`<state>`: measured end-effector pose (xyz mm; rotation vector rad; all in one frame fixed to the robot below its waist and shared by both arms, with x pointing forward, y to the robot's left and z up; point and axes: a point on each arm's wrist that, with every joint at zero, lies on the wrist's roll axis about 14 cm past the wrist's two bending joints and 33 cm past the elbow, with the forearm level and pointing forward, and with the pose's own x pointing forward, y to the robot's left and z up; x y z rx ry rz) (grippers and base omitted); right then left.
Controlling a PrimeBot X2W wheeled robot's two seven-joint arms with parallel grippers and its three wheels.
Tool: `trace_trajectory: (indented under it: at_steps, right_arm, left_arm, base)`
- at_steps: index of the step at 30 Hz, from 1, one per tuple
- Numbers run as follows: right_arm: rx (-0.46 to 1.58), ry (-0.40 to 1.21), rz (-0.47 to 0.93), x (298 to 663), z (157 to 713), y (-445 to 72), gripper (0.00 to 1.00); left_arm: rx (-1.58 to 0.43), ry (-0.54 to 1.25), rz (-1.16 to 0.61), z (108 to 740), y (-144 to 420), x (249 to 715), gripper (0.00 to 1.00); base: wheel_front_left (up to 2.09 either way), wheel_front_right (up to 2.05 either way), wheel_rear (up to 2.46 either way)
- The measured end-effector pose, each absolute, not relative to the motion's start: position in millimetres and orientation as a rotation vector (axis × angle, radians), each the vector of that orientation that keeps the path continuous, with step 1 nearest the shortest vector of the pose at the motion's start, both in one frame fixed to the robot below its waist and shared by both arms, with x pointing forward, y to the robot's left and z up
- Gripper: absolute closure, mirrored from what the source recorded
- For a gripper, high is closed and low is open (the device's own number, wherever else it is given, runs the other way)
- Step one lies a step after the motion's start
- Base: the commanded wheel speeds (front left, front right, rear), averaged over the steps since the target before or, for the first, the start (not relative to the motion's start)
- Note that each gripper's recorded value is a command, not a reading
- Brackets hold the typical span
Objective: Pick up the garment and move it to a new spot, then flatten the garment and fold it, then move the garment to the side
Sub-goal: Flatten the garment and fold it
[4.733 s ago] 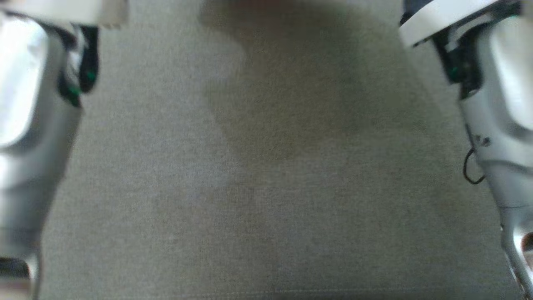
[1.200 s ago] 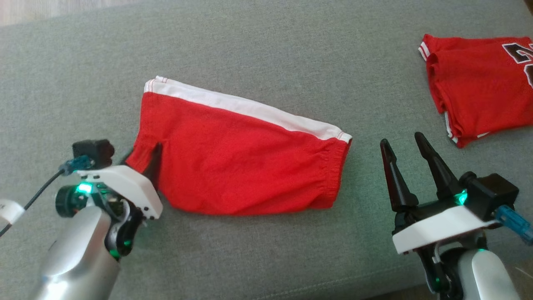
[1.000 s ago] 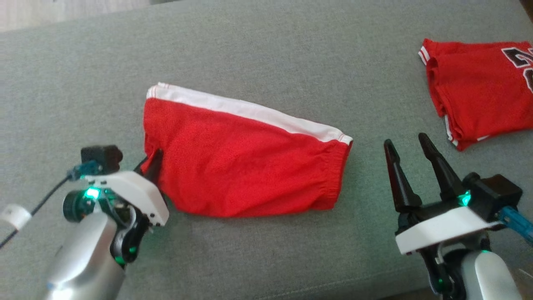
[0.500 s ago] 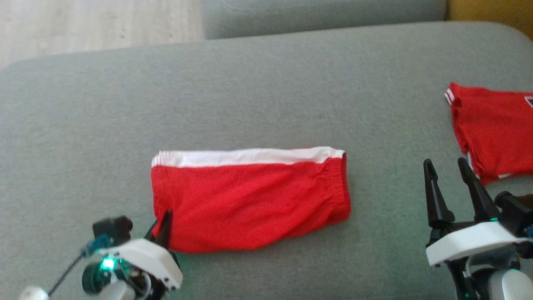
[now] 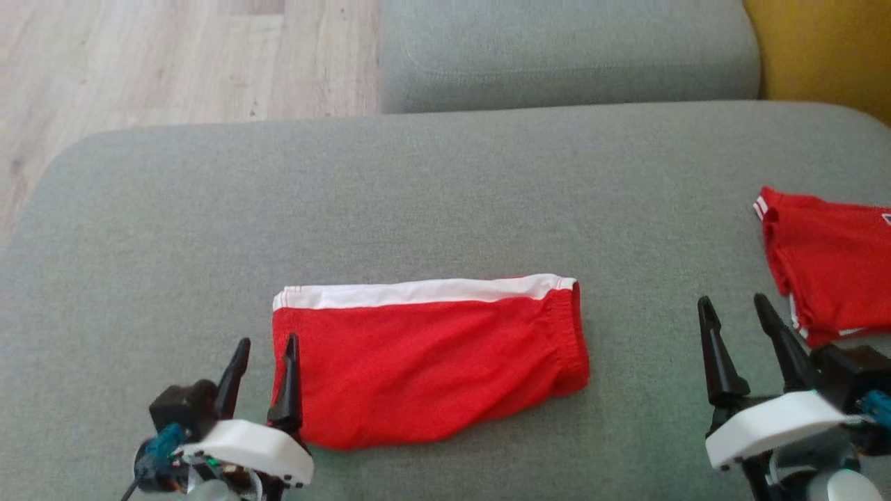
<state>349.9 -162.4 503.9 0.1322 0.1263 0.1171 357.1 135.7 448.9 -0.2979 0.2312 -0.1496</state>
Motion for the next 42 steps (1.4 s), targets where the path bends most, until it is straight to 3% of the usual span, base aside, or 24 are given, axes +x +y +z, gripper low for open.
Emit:
trace_trajectory:
  at_steps: [15,21,26,36,37,38,39,42]
  right_arm:
    - [0.162,0.218,0.218,346,477,-127,0.00]
    - [0.152,0.301,0.302,368,465,-97,0.00]
    - [0.143,0.439,0.346,378,437,-78,0.00]
    - [0.137,0.752,0.382,353,366,-63,0.00]
    - [0.140,0.754,0.387,355,366,-60,0.04]
    - [0.149,0.760,0.391,357,367,-58,0.22]
    - [0.159,0.762,0.395,360,368,-55,0.55]
    - [0.177,0.782,0.401,361,367,-51,1.00]
  left_arm:
    - [-0.272,0.090,-0.027,479,163,314,0.00]
    - [-0.253,0.052,-0.021,494,165,307,0.00]
    - [-0.257,0.039,0.004,501,169,301,0.00]
    - [-0.251,0.054,0.073,497,186,290,0.00]
    - [-0.251,0.054,0.077,496,187,289,0.00]
    - [-0.251,0.055,0.079,496,188,289,0.00]
    - [-0.251,0.056,0.080,496,188,289,0.00]
    - [-0.250,0.062,0.078,495,187,290,0.00]
  base:
    - [0.00,0.00,0.00]
    - [0.00,0.00,0.00]
    - [0.00,0.00,0.00]
    - [0.00,0.00,0.00]
    - [0.00,0.00,0.00]
    - [0.00,0.00,0.00]
    - [0.00,0.00,0.00]
    - [0.00,0.00,0.00]
